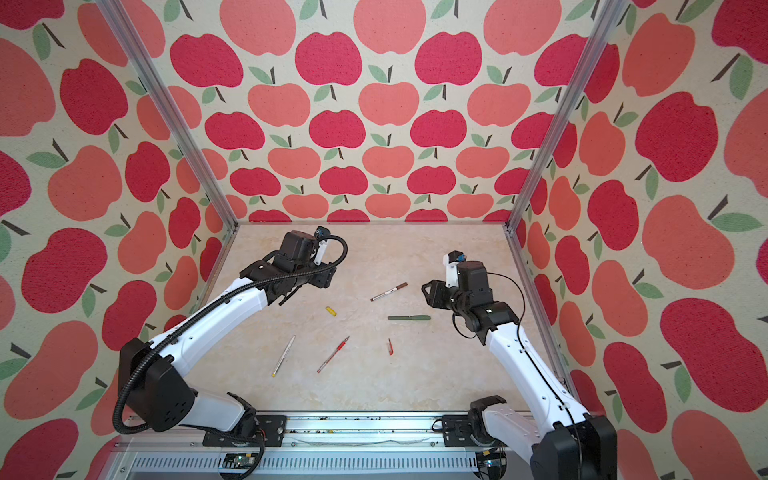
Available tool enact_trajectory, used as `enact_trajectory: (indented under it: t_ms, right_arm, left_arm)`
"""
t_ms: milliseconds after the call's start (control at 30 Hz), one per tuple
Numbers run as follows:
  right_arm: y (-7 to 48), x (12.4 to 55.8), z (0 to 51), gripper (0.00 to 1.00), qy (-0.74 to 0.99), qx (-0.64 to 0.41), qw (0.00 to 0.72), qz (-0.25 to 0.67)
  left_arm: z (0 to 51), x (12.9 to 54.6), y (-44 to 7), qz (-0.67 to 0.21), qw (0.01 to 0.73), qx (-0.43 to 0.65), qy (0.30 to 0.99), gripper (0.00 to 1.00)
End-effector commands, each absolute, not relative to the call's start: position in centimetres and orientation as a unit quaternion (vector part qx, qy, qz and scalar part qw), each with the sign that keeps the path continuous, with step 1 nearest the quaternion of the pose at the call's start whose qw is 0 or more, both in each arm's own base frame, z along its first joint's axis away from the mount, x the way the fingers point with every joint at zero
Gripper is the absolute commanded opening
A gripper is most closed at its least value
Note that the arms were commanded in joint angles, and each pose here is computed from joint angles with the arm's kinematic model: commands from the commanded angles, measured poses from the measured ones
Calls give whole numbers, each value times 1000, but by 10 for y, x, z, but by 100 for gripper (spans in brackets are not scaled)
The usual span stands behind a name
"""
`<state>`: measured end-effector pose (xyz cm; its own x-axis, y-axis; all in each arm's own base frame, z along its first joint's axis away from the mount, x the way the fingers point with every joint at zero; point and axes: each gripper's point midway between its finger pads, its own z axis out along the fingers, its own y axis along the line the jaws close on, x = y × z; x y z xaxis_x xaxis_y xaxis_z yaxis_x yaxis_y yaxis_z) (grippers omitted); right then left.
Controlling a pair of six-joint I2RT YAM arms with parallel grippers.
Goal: Insert the pens into the pen caps
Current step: 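Grasp the white pen with the left gripper while right gripper nears the yellow cap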
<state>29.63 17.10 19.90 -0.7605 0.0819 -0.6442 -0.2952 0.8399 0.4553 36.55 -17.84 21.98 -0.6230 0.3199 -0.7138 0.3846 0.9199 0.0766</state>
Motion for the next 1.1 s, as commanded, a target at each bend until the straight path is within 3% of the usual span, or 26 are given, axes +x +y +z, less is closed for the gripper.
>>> enact_trajectory:
  t_ms: [0, 267, 500, 633, 833, 1067]
  right_arm:
    - [206, 290, 211, 45, 891, -145, 314, 294]
    - [288, 301, 195, 45, 888, -264, 251, 280]
    - [361, 309, 149, 45, 882, -373, 181, 223]
    - [384, 308, 126, 45, 876, -399, 162, 219]
    - [405, 302, 108, 45, 869, -400, 144, 253]
    - [409, 293, 102, 45, 860, -407, 137, 277]
  left_arm:
    - [192, 327, -141, -57, 298, 106, 947, 72]
    - [152, 226, -96, -70, 113, -2, 991, 71]
    - [116, 184, -101, -78, 1, -72, 994, 68]
    - [93, 170, -96, -72, -18, -135, 988, 66]
    - [68, 166, -60, 23, -8, -202, 979, 65]
    - [33, 173, -56, 53, -23, -206, 977, 62]
